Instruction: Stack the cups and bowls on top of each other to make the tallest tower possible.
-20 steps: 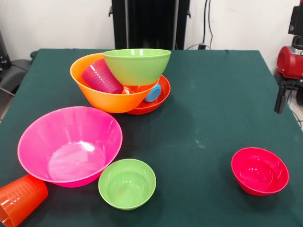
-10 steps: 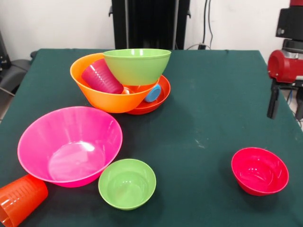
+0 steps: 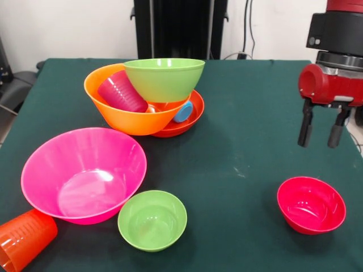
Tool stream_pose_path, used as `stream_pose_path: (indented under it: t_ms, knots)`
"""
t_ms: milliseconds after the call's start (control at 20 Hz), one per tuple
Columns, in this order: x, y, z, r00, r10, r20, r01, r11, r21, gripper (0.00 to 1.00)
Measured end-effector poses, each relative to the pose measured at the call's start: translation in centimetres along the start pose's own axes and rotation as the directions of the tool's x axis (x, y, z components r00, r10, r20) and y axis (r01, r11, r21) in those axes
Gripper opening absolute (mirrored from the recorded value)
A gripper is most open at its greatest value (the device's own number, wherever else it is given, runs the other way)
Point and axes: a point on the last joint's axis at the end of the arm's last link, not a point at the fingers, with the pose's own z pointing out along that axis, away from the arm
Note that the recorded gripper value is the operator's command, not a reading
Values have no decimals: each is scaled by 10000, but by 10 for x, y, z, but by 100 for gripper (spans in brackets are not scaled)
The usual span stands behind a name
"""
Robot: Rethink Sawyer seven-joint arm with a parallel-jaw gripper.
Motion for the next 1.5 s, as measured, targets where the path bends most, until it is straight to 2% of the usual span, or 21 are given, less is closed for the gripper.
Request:
stream_pose_path:
  t_ms: [600,900,1200,1400,1500]
  knots:
    - [9,-14,11,9993,-378,-46,380,9979,522,100]
    - [22,-24,21,9986,-425,-301,447,9959,784,100]
    - [29,-32,29,9967,-745,-309,775,9906,1124,100]
    - [29,-42,28,9974,-702,-167,718,9884,1335,100]
    - [30,-50,26,9992,-366,-188,390,9877,1517,100]
